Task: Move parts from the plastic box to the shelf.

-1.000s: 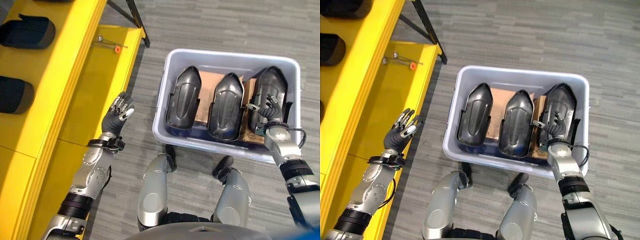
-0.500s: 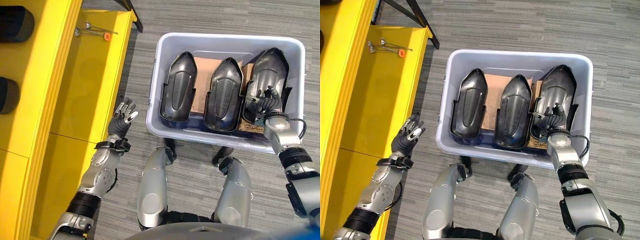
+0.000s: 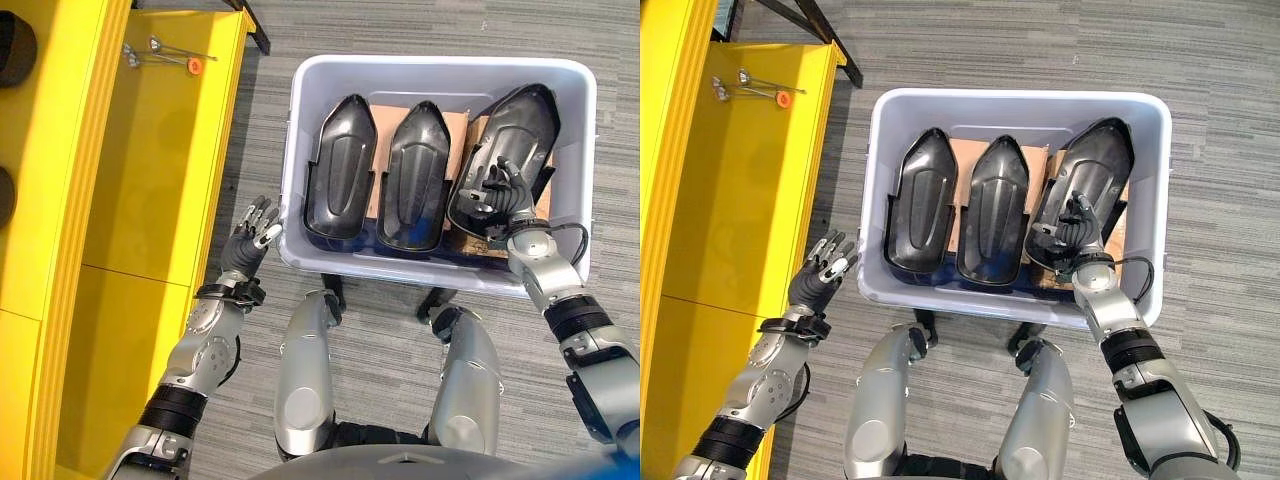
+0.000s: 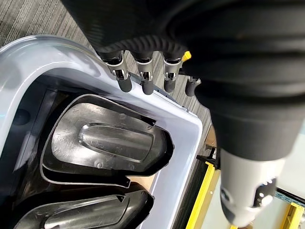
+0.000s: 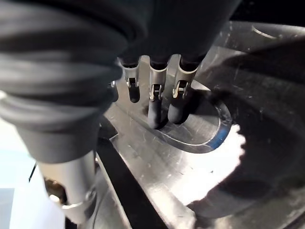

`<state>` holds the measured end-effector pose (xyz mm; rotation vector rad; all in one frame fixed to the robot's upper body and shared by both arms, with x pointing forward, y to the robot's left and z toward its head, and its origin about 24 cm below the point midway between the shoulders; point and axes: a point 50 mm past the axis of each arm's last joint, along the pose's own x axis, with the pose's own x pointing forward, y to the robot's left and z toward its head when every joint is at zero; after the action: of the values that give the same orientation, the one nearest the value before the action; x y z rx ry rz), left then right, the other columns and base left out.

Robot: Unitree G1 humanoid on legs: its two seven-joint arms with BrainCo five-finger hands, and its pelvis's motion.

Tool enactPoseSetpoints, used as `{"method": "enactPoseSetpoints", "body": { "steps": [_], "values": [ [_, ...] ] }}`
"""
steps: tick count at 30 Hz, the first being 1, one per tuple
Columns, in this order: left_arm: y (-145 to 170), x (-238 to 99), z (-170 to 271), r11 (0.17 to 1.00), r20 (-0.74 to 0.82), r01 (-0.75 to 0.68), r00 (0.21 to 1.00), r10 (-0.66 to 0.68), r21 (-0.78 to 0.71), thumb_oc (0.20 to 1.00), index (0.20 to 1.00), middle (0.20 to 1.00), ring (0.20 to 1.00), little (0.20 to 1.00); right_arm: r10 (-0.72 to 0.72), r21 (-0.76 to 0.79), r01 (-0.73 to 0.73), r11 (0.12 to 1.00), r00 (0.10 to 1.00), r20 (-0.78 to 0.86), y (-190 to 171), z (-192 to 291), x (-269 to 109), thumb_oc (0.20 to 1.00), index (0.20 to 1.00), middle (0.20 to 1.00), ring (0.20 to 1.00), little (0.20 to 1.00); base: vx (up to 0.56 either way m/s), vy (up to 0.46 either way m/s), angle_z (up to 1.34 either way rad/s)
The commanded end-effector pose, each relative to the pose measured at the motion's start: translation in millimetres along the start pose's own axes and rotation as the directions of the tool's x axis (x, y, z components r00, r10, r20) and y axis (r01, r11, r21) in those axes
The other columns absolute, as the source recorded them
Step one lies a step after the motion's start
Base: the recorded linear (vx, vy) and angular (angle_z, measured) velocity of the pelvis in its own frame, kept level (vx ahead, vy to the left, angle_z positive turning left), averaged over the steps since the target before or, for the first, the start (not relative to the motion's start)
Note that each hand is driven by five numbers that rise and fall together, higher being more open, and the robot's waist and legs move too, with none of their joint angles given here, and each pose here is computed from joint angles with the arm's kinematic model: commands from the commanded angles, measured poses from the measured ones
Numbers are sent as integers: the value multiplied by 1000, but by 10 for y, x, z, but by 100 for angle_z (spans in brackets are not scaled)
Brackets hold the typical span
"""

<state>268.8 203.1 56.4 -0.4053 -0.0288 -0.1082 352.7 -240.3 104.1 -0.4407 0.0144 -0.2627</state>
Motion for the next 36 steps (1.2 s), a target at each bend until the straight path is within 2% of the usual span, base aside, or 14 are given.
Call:
{"method": "enactPoseSetpoints", "body": {
  "steps": [1,4,7,10,11,13,15,19,24,31,36],
  "values": [
    [-38,-89,55,1000,65,27,997,-27,3,1000,1000,1000,1000,1000,22,-71,-17,997,997,77,88,20,-68,1000,1000,1000,1000,1000,-14,-30,-4],
    [-35,-91,45,1000,62,28,998,-28,5,1000,1000,1000,1000,1000,28,-124,-12,992,992,127,98,101,-68,1000,1000,1000,1000,1000,-7,-19,-2],
    [-43,-87,35,999,62,34,997,-34,9,1000,1000,1000,1000,1000,-30,-160,57,985,986,165,80,170,-64,1000,1000,1000,1000,1000,-11,-21,-1],
    [-55,-79,4,999,63,32,997,-33,9,1000,1000,1000,1000,1000,-175,-175,231,957,942,286,-31,292,-56,1000,1000,1000,1000,1000,-5,5,-2],
    [-62,-72,-6,1000,65,26,998,-26,0,1000,1000,1000,1000,1000,-217,-174,312,934,883,416,-71,446,-84,1000,1000,1000,1000,1000,-12,24,-10],
    [-72,-71,-28,1000,59,21,998,-22,1,1000,1000,1000,1000,1000,-190,-179,314,932,847,496,-48,564,-121,1000,1000,1000,1000,1000,-10,21,-18],
    [-74,-72,-61,1000,52,28,998,-28,5,1000,1000,1000,1000,1000,-123,-215,265,940,851,511,27,616,-132,1000,1000,1000,1000,1000,-7,5,-14],
    [-130,-81,-40,997,91,82,993,-80,-17,1000,1000,1000,1000,1000,-240,6,305,952,735,634,66,839,-306,1000,1000,1000,1000,1000,5,13,-2],
    [-264,-77,4,995,124,90,989,-85,-34,1000,1000,1000,1000,1000,-339,183,310,933,584,738,122,1129,-600,1000,1000,1000,1000,1000,22,69,-11],
    [-228,-138,-8,997,143,56,989,-47,-59,1000,1000,1000,1000,1000,-501,316,390,865,689,524,-9,729,-640,1000,1000,1000,1000,1000,11,35,-8],
    [-240,-117,18,997,149,59,988,-50,-56,1000,1000,1000,1000,1000,-500,366,367,855,771,395,19,581,-592,1000,1000,1000,1000,1000,-18,15,-9]
  ]
}}
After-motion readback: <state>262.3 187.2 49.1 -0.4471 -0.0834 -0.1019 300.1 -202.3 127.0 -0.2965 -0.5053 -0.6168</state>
